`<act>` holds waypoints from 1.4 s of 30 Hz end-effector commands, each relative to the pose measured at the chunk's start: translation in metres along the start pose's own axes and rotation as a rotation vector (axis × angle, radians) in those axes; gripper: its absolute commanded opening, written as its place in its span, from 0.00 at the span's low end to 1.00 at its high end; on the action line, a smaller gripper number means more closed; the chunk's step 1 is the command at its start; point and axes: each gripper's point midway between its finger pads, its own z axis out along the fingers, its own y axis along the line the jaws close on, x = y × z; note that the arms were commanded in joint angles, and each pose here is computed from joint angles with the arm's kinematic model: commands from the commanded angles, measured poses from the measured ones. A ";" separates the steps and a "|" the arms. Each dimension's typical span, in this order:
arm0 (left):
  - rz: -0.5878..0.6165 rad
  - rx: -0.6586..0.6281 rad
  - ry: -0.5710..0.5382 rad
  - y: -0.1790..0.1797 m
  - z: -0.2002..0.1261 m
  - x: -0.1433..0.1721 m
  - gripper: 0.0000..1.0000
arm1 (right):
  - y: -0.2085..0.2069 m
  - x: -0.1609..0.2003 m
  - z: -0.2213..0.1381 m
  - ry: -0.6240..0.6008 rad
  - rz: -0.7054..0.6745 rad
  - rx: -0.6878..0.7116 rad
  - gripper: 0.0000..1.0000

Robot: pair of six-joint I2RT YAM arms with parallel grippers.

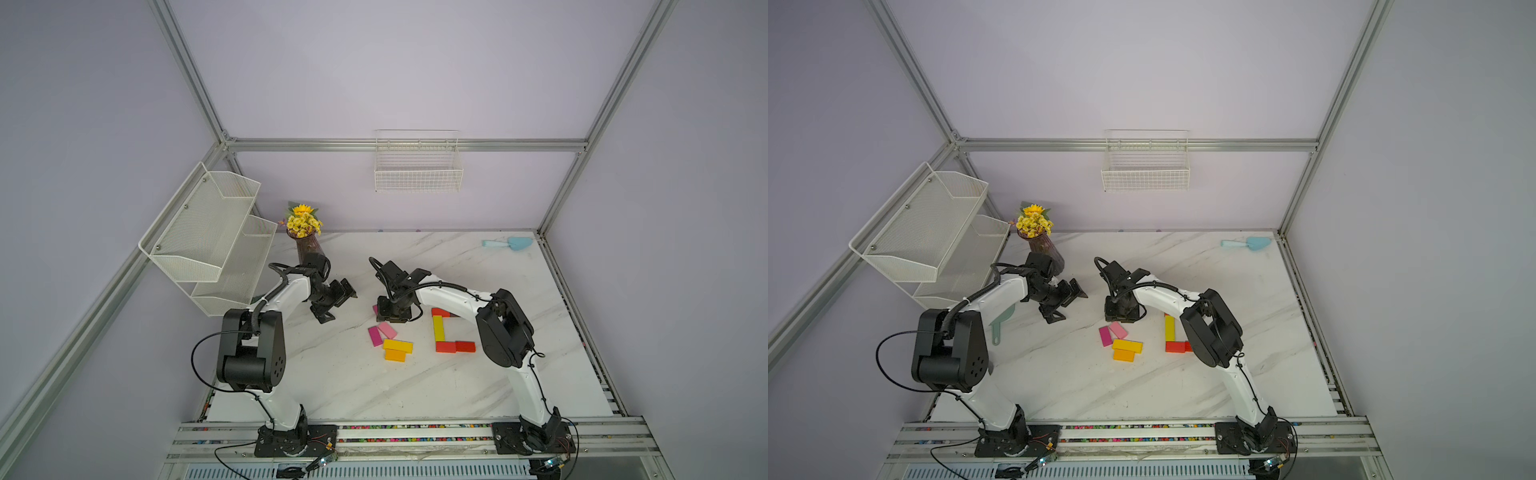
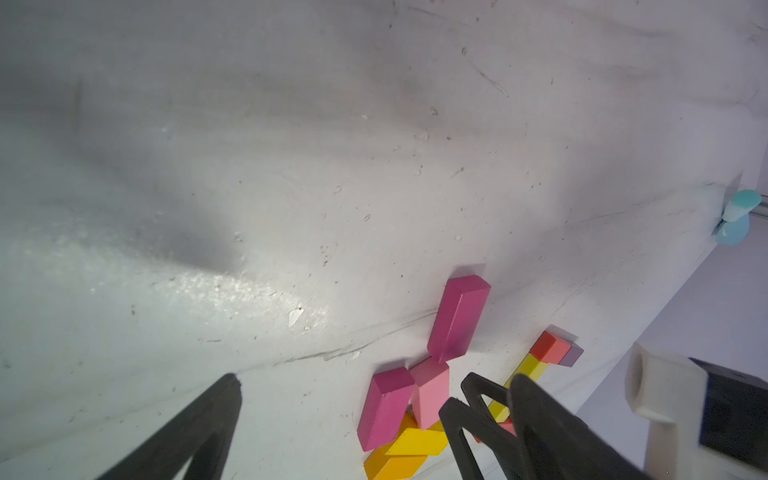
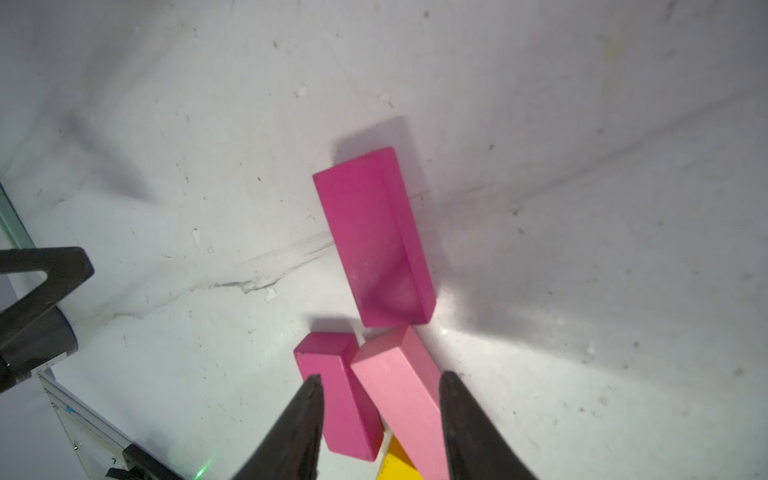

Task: Assemble the letter c with building blocks
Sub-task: Adjust the building block at the center of the board.

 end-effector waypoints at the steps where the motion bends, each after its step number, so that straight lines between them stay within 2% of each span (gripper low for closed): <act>1: 0.053 0.071 -0.009 -0.020 -0.007 -0.007 1.00 | 0.000 0.006 -0.008 0.007 0.041 -0.032 0.48; 6: 0.078 0.147 0.000 -0.037 -0.007 -0.008 1.00 | 0.003 0.003 -0.026 -0.042 0.065 -0.049 0.49; 10: 0.110 0.182 0.019 -0.052 -0.002 -0.006 1.00 | 0.002 -0.005 -0.045 -0.095 0.092 -0.050 0.56; 18: 0.176 0.162 0.062 -0.081 0.019 0.019 1.00 | -0.040 -0.016 -0.087 -0.177 0.169 -0.030 0.64; 24: 0.145 0.096 0.075 -0.087 0.041 0.044 1.00 | -0.077 -0.013 -0.114 -0.191 0.236 -0.057 0.65; 32: 0.114 0.072 0.095 -0.103 0.066 0.070 1.00 | -0.103 -0.009 -0.145 -0.216 0.261 -0.097 0.66; 42: 0.137 0.118 0.084 -0.145 0.084 0.088 1.00 | -0.121 -0.005 -0.157 -0.214 0.274 -0.135 0.66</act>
